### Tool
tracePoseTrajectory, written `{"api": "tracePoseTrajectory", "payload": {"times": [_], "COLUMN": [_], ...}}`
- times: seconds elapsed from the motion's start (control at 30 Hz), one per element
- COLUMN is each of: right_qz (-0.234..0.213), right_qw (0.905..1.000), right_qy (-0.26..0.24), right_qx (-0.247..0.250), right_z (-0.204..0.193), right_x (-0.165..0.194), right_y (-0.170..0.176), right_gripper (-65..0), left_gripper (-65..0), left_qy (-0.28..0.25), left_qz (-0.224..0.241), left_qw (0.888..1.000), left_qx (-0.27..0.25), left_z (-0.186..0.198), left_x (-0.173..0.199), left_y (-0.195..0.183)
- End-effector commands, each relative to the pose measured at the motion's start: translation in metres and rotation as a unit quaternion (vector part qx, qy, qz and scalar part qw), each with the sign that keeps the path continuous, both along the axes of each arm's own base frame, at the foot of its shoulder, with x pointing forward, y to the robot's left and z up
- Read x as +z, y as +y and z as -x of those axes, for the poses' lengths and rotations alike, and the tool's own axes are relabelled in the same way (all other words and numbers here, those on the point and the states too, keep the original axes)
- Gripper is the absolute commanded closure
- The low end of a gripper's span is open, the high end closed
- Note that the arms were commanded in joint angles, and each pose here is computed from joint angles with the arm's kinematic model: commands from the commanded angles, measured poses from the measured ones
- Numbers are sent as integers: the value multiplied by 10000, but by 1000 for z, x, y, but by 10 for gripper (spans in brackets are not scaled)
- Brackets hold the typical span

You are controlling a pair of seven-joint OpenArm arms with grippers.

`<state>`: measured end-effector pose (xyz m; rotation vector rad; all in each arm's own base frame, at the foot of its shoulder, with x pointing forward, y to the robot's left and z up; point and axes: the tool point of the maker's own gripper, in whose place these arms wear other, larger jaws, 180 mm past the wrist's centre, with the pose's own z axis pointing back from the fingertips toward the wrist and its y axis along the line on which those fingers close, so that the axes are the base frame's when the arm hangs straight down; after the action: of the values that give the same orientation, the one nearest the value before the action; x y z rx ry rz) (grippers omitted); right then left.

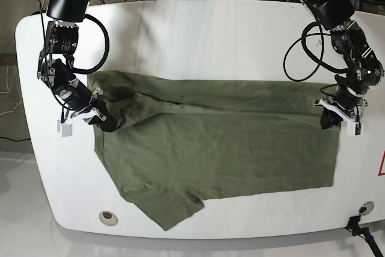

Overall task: Fold the T-shirt properly
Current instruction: 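Lift the held edge and fold it over the shirt toward the hem, then pull the held shirt edge back toward the arms' bases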

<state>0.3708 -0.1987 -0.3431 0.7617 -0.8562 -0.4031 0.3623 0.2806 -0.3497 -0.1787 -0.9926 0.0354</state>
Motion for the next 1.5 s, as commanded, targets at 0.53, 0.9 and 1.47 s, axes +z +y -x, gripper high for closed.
{"api": "tracePoseTrajectory", "payload": {"times": [0.53, 0.9, 1.47], "right_qz": [-108, 728, 2907], "right_qw": [9996, 9972, 9527], "right_qy": [-132, 70, -825], "right_qx": [-207, -160, 329], "right_z": [-24, -26, 37], "right_x": [8, -4, 54], "right_y": [-16, -27, -32], "right_gripper": [0, -116, -412], "left_gripper": [0, 0, -403], "left_qy": [-642, -589, -1317], "left_qz": [26, -90, -968], "left_qw": [9976, 9980, 9842], "left_qx": [-239, -206, -680], "left_z": [-33, -31, 15], "left_x": [24, 24, 60], "left_y": [-5, 7, 0]}}
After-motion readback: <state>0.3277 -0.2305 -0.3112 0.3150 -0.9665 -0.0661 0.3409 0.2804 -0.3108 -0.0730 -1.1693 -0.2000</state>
